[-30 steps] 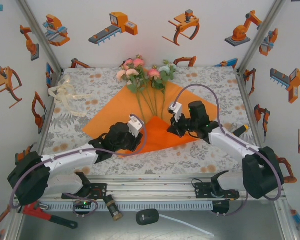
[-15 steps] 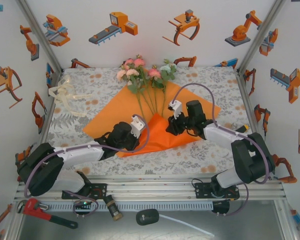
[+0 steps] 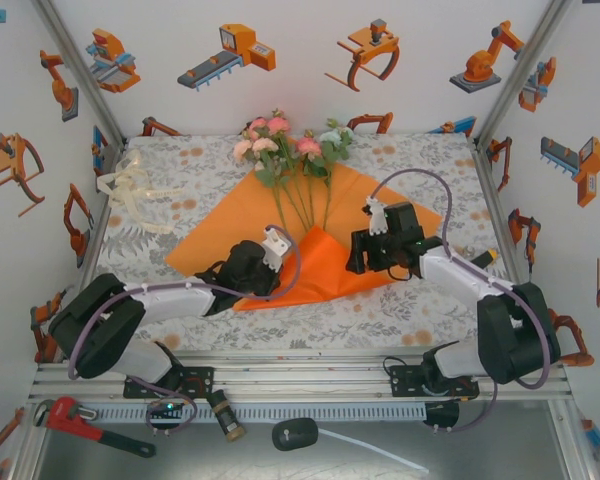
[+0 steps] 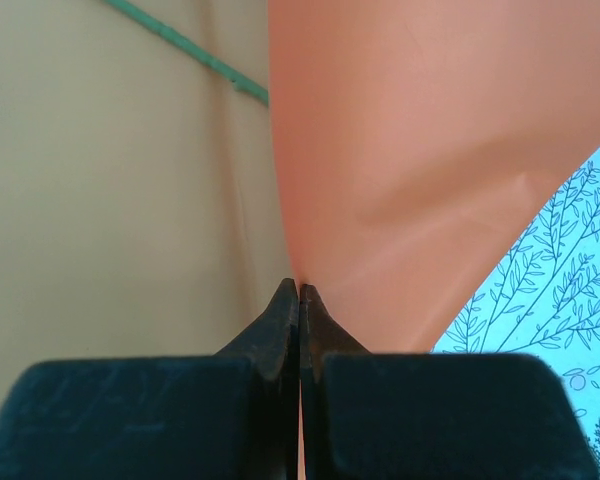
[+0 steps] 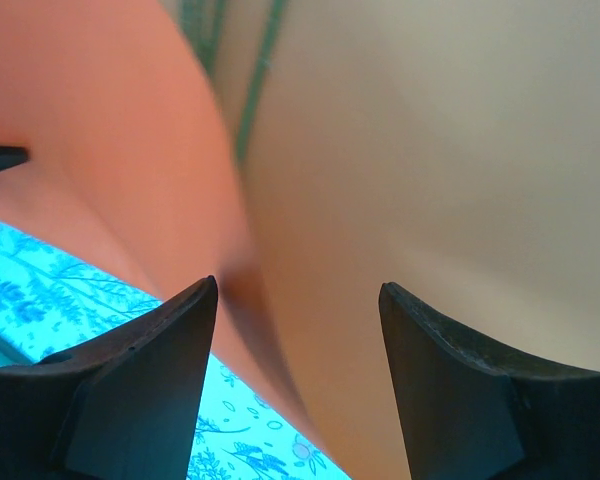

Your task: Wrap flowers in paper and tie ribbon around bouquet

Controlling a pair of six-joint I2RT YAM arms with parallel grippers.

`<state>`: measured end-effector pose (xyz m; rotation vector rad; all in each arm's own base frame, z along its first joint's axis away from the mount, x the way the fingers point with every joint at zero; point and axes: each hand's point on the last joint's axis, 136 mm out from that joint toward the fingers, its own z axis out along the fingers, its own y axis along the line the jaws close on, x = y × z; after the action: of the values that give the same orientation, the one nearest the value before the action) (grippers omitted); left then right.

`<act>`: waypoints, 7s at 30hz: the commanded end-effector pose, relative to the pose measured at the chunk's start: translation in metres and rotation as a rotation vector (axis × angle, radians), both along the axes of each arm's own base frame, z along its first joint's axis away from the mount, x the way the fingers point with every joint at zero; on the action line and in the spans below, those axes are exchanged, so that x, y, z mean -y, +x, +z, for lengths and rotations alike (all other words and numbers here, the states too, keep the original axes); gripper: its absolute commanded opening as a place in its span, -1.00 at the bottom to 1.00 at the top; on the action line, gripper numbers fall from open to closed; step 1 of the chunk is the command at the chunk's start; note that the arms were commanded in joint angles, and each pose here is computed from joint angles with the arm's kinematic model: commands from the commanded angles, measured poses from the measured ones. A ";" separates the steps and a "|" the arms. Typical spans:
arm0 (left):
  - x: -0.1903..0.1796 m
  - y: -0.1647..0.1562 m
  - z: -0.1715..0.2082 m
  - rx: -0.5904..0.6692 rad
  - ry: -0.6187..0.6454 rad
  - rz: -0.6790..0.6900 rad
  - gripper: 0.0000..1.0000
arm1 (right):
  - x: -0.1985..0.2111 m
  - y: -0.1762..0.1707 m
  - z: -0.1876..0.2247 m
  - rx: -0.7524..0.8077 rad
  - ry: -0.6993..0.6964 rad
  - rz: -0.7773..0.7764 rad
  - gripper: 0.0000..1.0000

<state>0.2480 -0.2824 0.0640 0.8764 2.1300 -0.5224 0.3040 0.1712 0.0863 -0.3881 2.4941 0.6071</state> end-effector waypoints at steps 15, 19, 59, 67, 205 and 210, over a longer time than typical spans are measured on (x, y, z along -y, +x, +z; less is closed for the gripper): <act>0.006 0.013 0.003 0.010 -0.037 0.042 -0.94 | -0.090 -0.057 0.048 0.043 0.137 0.035 -0.04; 0.003 0.013 -0.001 0.006 -0.027 0.053 -0.94 | -0.088 -0.056 0.006 -0.005 0.069 0.017 -0.05; 0.016 -0.056 0.122 0.006 -0.227 -0.049 -0.25 | -0.095 -0.054 -0.035 -0.062 -0.036 0.097 0.05; 0.029 -0.017 0.055 -0.074 -0.124 0.066 -0.32 | -0.101 -0.052 -0.023 -0.050 -0.006 0.108 0.05; -0.225 0.076 0.010 -0.512 -0.615 1.208 0.34 | -0.116 0.052 -0.027 0.229 -0.195 0.034 0.26; -0.218 0.048 0.017 -0.503 -0.578 1.194 0.04 | -0.115 0.054 -0.015 0.248 -0.188 0.025 0.26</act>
<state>0.3160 -0.0647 0.0920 -0.8814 2.2097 -0.7073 0.3533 0.2909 0.0569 -0.5774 2.3388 0.3193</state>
